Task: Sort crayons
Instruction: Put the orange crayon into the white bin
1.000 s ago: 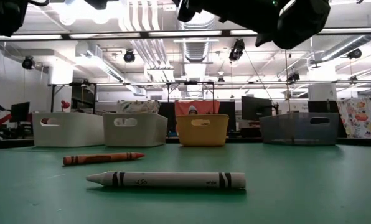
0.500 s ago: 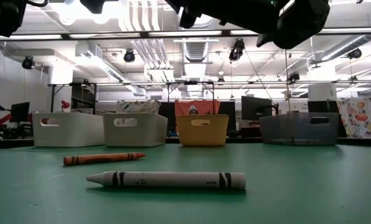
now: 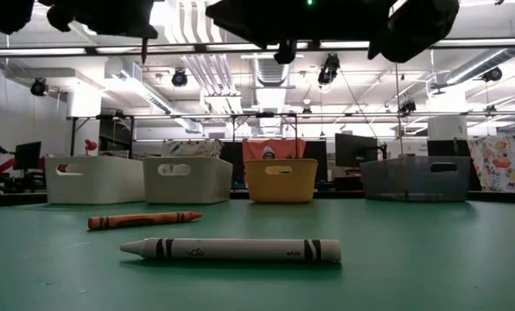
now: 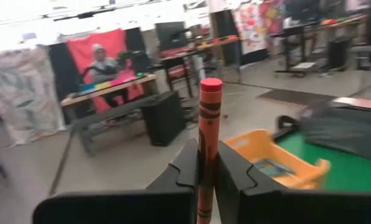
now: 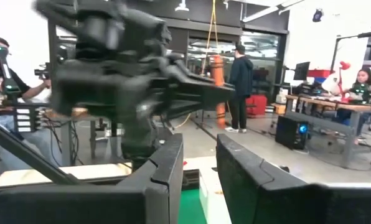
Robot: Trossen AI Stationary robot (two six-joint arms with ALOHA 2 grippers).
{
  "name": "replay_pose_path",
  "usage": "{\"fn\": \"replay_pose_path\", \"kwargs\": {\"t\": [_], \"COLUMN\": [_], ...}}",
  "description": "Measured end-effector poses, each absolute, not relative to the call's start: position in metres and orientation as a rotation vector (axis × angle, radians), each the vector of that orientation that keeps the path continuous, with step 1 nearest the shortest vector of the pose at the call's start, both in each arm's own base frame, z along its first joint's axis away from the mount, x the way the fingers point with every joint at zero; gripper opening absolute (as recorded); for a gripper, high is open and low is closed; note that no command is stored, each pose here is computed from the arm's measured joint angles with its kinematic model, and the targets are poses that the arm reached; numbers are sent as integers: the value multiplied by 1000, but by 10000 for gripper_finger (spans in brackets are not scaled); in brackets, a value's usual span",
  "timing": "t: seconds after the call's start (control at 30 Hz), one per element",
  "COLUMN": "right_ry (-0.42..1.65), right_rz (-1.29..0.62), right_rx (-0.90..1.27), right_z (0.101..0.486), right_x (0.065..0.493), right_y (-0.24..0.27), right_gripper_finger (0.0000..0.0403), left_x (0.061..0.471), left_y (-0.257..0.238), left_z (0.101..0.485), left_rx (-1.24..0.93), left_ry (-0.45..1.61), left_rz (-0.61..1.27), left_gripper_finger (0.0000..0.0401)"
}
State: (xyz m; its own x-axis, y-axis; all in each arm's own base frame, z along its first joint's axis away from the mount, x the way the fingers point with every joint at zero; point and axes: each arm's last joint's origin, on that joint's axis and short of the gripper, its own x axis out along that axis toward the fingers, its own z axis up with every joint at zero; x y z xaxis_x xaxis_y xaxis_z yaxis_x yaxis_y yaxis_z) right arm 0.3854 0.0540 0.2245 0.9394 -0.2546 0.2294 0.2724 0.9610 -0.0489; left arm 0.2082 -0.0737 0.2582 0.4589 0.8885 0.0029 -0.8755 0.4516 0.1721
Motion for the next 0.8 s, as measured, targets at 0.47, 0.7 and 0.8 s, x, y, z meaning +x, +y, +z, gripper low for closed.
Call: {"fn": "replay_pose_path", "kwargs": {"t": [0.47, 0.7, 0.8], "right_ry": [-230, -202, -202], "right_rz": [-265, -265, -267], "right_rx": [-79, -89, -90], "right_z": [227, 224, 224], "right_x": [386, 386, 387], "right_y": [55, 55, 54], "right_gripper_finger": [86, 86, 86], "left_x": [186, 209, 226], "left_y": [5, 25, 36], "left_z": [280, 290, 292], "left_rx": [184, 224, 261], "left_ry": [82, -119, 40], "left_rz": [1367, 1069, 823], "left_gripper_finger": [0, 0, 0]}}
